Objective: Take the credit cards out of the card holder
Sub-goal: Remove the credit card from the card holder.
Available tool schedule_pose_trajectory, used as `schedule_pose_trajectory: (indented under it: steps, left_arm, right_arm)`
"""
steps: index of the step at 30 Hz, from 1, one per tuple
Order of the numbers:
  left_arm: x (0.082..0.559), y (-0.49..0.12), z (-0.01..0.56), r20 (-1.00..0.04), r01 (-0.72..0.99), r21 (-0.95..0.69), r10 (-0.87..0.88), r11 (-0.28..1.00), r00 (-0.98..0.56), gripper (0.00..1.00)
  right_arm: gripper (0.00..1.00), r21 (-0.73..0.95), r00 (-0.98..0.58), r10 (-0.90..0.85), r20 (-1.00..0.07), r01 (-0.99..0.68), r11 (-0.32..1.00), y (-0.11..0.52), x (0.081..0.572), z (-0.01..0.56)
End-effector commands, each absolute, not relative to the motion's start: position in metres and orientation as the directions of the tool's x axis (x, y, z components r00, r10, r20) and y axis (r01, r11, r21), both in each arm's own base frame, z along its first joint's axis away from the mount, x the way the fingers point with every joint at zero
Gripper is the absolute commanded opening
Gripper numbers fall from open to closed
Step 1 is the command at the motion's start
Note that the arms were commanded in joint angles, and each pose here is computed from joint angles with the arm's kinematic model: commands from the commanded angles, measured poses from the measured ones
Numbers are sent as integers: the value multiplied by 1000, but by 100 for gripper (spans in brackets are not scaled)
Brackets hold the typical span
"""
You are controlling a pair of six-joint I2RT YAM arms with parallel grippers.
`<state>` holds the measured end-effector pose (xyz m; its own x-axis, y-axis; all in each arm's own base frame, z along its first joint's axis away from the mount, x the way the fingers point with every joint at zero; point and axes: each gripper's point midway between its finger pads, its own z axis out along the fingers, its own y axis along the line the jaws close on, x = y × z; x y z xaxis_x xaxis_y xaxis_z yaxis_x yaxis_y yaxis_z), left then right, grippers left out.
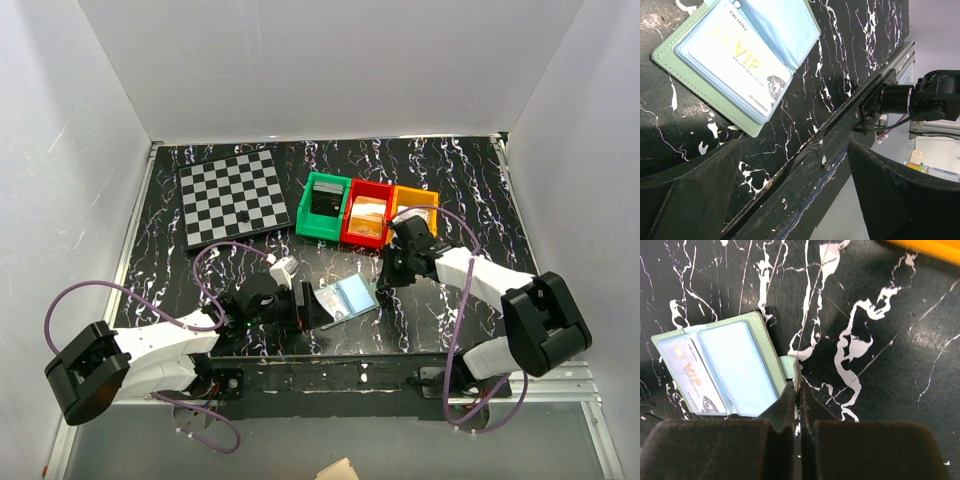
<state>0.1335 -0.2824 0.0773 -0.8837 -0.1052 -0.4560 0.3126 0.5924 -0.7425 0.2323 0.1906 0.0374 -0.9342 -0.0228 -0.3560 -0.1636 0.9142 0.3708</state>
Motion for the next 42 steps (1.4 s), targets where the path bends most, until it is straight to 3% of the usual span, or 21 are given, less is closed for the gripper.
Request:
schedule_pose_trajectory:
  steps: [1,12,13,16,19,25,31,42]
  left_arm:
    - [134,-281,79,-471,321,-736,-110,596,-876,88]
    - [139,-282,81,-479,320,-727,-113,607,-871,88]
    - [140,-282,82,-483,321,-723,-115,612,-868,88]
    - [145,-280,90,-506,330,-709,-123,623,-854,88]
    - [149,-281,103,-527,341,-708,-141,619,-838,88]
    - [165,-295,126,-538,343,-745,-211,572,-816,87]
    - [181,-309,114,-495,287,-755,-226,589,-839,70]
    - [193,-302,81,-440,181,-737,-259,651,-860,55]
  right_arm:
    - [1,398,-924,2,-382,-162,903,187,225,41]
    - [2,412,-929,18,-369,-146,899,178,204,39]
    - [5,415,-926,20,-377,-149,898,179,204,43]
    - [30,411,-916,31,-400,-150,899,177,206,58]
    - [38,436,-887,47,-460,-179,882,181,211,87]
    - [36,582,-852,55,-520,-306,754,218,207,129]
    - [33,697,-890,17,-456,-345,629,256,199,128]
    - [36,731,-939,-19,-344,-281,621,283,192,96]
